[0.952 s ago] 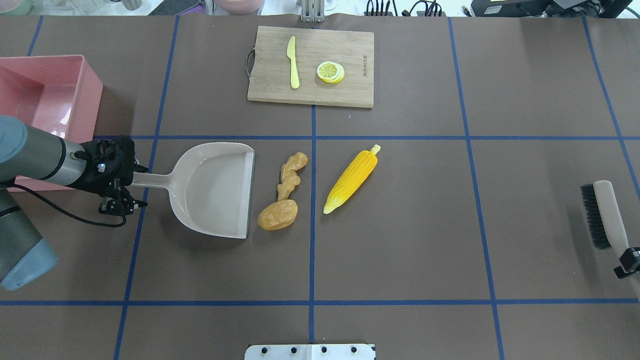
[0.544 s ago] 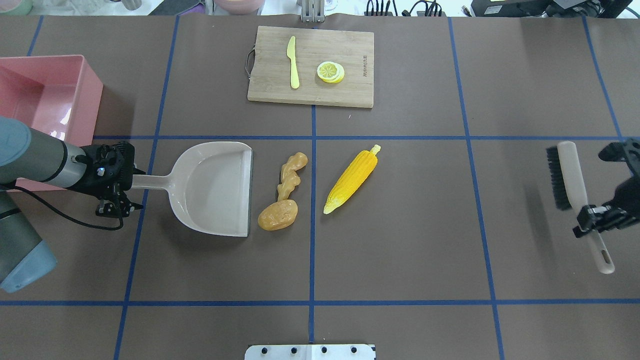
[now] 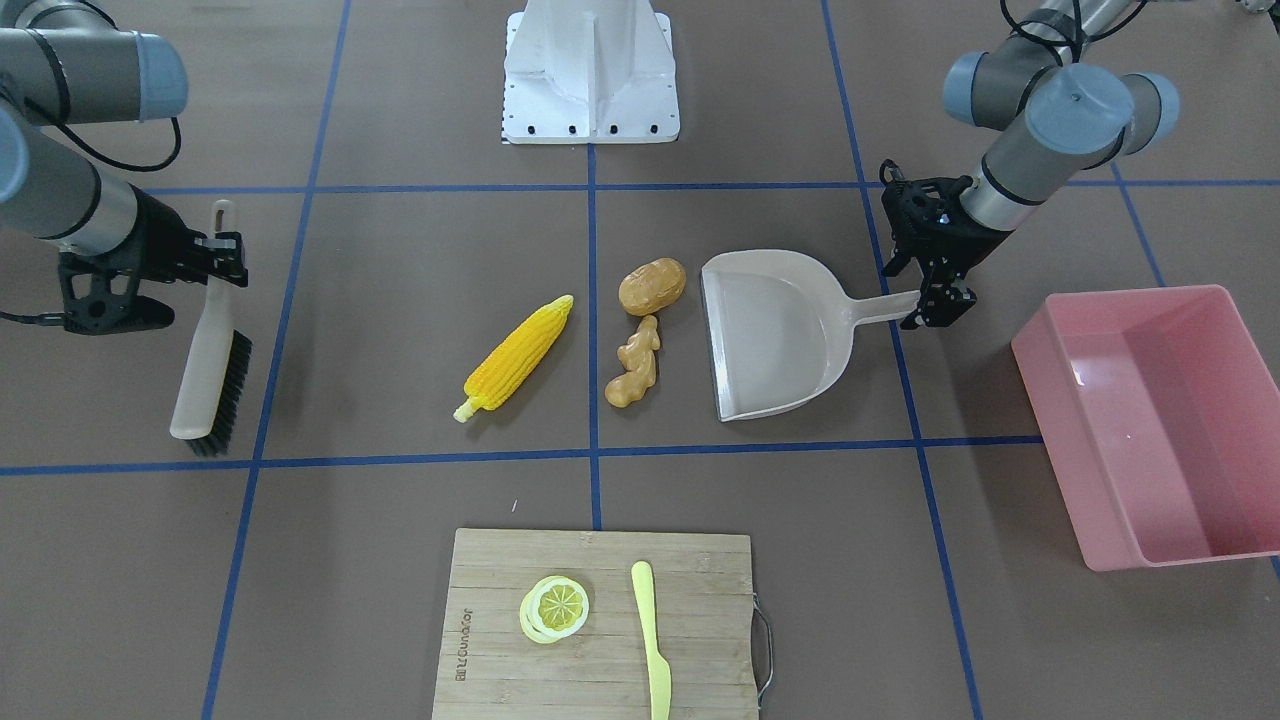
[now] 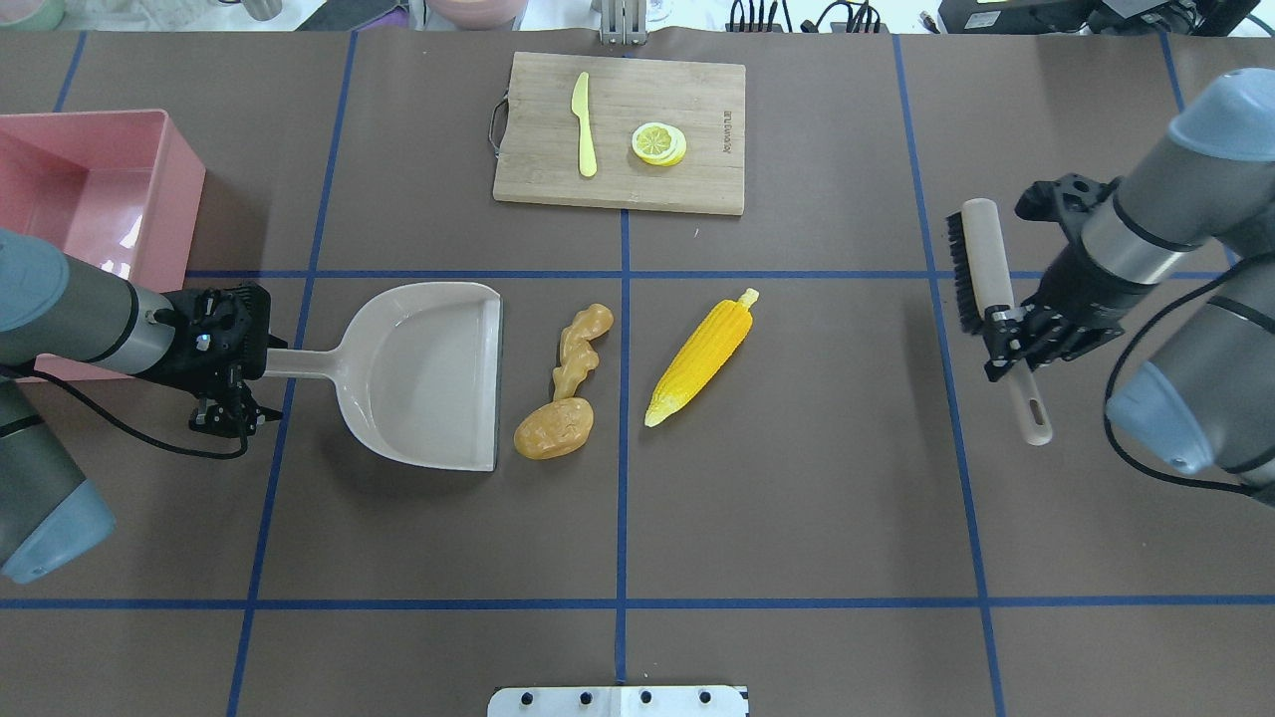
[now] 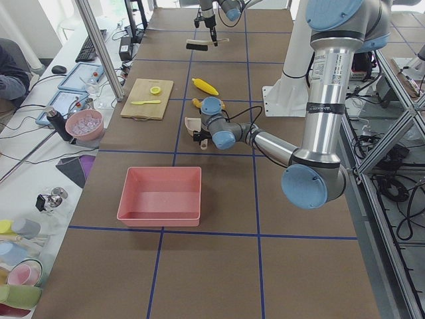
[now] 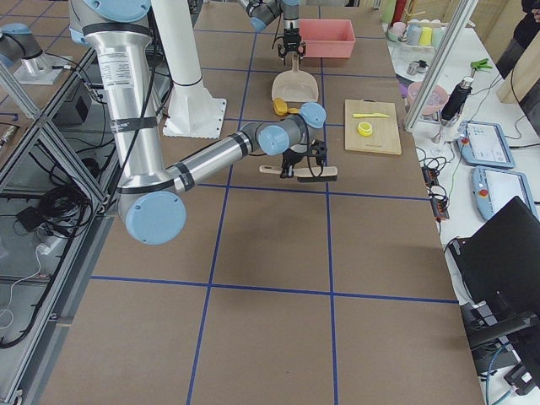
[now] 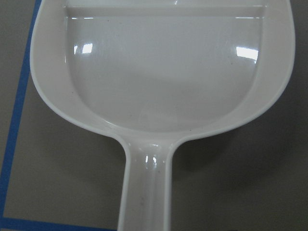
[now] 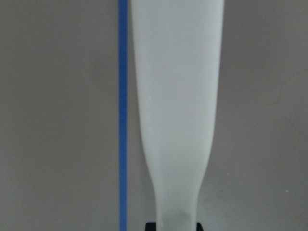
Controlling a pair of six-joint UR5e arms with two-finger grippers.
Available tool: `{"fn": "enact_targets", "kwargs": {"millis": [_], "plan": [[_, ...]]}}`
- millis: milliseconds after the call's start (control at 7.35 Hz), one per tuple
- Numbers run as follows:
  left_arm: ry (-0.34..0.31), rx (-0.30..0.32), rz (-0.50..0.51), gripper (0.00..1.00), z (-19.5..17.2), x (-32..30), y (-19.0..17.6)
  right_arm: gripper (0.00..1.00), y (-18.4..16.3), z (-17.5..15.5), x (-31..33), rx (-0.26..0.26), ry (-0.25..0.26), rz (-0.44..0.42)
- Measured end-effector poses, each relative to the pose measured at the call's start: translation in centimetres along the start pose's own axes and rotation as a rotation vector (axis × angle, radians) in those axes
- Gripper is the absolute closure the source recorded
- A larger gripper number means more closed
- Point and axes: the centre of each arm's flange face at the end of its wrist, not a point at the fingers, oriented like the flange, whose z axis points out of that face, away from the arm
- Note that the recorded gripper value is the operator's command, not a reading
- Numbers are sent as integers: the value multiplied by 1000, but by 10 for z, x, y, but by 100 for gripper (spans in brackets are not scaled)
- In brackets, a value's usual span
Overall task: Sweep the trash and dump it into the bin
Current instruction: 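Carry the brush with the right gripper toward the corn, ginger and potato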
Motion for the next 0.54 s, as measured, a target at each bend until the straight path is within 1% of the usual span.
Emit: {"fn": "enact_targets", "kwargs": {"millis": [272, 544], "plan": [[-7, -20, -11, 2, 1, -3, -1, 100, -23, 18, -59, -26, 0, 12], [-5, -33, -19, 2, 2, -4, -1, 100, -17, 40, -101, -65, 2, 28]]}}
